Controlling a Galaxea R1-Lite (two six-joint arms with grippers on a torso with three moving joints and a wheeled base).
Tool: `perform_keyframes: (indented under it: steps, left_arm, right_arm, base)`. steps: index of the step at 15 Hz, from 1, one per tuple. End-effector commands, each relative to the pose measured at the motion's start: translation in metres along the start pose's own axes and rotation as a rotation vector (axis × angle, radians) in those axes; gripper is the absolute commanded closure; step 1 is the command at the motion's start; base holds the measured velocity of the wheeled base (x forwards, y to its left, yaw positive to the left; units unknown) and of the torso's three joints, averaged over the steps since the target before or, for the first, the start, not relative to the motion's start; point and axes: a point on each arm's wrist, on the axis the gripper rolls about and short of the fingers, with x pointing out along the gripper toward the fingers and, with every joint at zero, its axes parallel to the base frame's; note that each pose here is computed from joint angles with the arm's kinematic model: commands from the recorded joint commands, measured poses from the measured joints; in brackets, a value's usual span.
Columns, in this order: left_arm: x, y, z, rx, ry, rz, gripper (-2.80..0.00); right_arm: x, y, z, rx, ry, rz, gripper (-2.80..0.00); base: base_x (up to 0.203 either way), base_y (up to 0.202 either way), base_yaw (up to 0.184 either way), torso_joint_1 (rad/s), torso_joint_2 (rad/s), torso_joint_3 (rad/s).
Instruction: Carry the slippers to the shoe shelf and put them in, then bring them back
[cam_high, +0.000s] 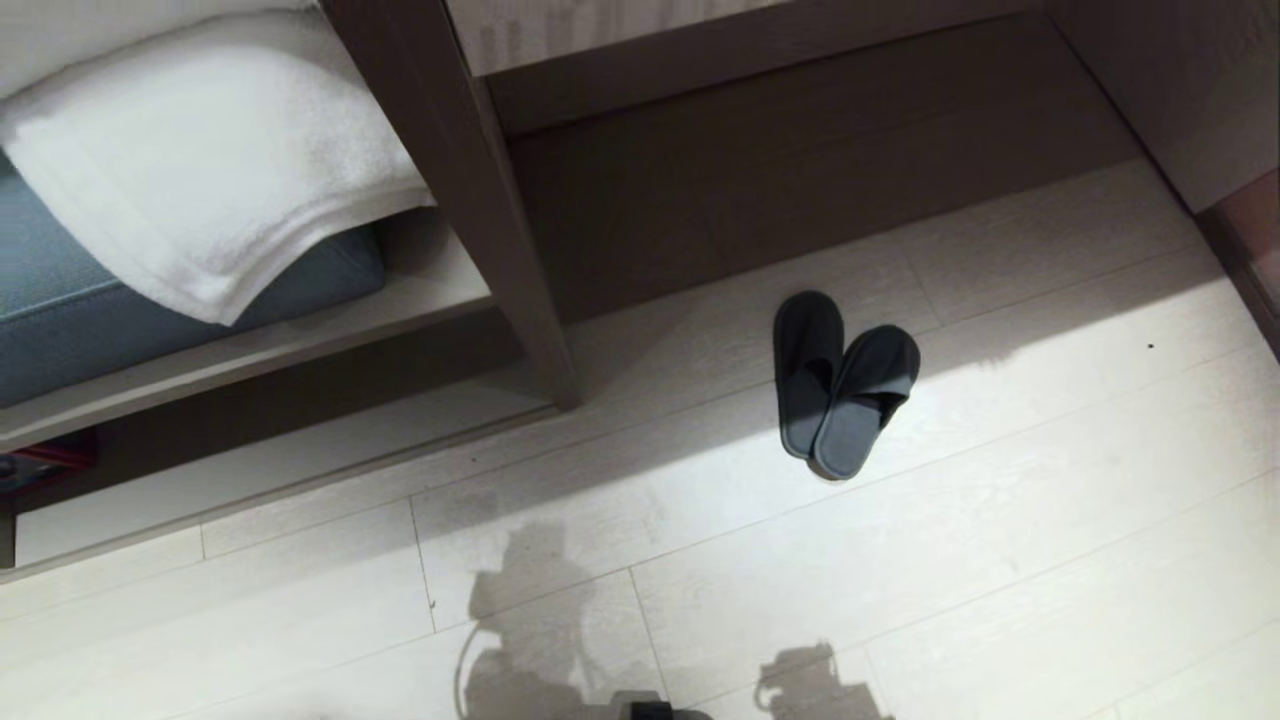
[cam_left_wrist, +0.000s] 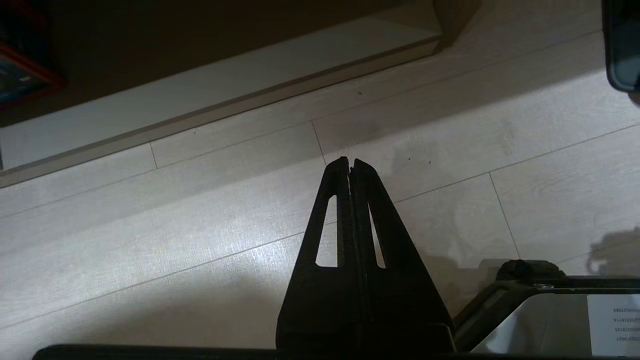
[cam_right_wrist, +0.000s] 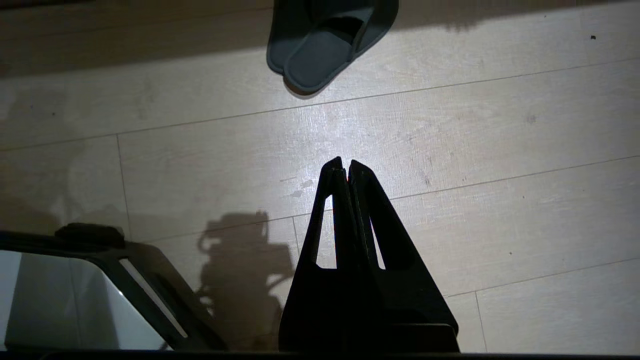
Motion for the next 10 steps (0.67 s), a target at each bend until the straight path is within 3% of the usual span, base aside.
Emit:
perform_keyframes:
  steps: [1, 10]
  left_arm:
    - [0.0006, 0.0, -0.002, 0.0, 0.008, 0.001, 0.0]
    - [0.0006, 0.0, -0.002, -0.003, 0.008, 0.001, 0.0]
  right_arm:
    - [0.0003, 0.0, 0.0002, -0.001, 0.003, 0.001, 0.0]
    - [0.0003, 0.0, 0.0002, -0.004, 0.003, 0.001, 0.0]
  base:
    - [0.0, 0.0, 0.0, 0.007, 0.01, 0.205]
    - [0.0, 0.0, 0.0, 0.003, 0.0, 0.206]
